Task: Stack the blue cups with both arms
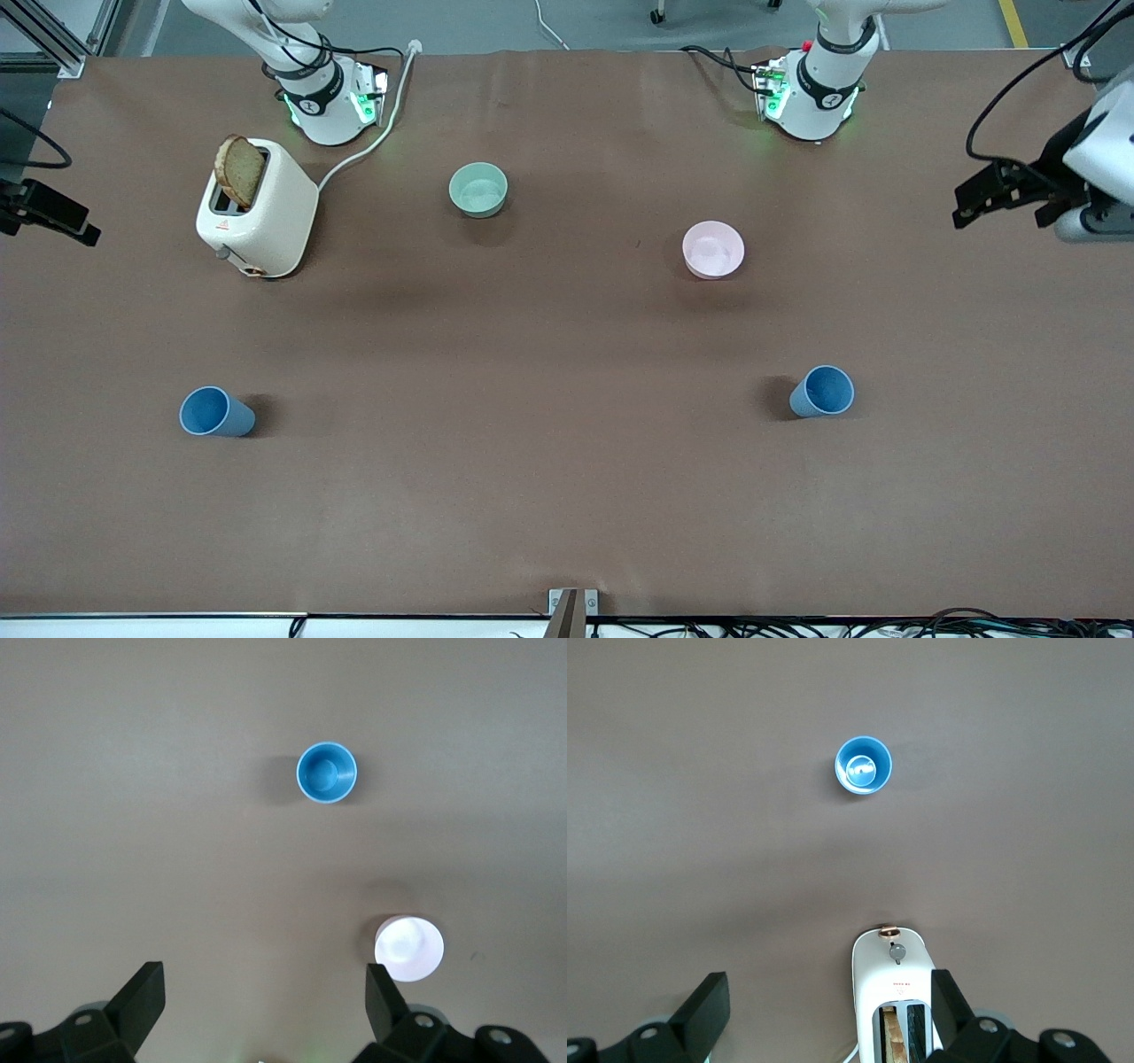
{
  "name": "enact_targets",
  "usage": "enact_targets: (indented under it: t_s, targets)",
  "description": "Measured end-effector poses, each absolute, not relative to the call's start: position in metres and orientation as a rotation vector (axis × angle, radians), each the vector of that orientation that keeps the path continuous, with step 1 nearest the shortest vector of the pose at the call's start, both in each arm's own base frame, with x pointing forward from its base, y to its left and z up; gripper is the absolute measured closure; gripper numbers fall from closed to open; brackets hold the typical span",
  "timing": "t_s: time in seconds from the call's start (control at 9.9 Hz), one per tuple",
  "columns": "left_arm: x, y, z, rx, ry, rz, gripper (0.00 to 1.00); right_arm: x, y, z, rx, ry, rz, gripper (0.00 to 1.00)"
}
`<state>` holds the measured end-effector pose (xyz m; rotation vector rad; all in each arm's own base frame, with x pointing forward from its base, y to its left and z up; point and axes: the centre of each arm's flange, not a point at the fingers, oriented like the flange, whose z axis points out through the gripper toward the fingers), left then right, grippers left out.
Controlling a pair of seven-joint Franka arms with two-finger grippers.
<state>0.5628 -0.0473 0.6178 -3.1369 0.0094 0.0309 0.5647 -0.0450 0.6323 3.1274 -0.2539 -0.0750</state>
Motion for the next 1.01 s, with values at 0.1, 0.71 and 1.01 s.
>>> enact_targets:
  t_s: [0.1,0.71,1.01]
  targets:
    - [0.584,-0.041,0.594,-3.142,-0.011,-0.002,0.0,0.583,-0.051,0.603,3.128,-0.237,-0.108,0.0]
    - [0.647,-0.008,0.406,-3.179,-0.125,-0.1,0.0,0.68,-0.131,0.37,3.135,-0.072,-0.075,0.0]
    - [0.656,-0.023,0.324,-3.197,-0.103,0.029,0.0,0.687,-0.128,0.304,3.122,-0.059,0.045,0.0]
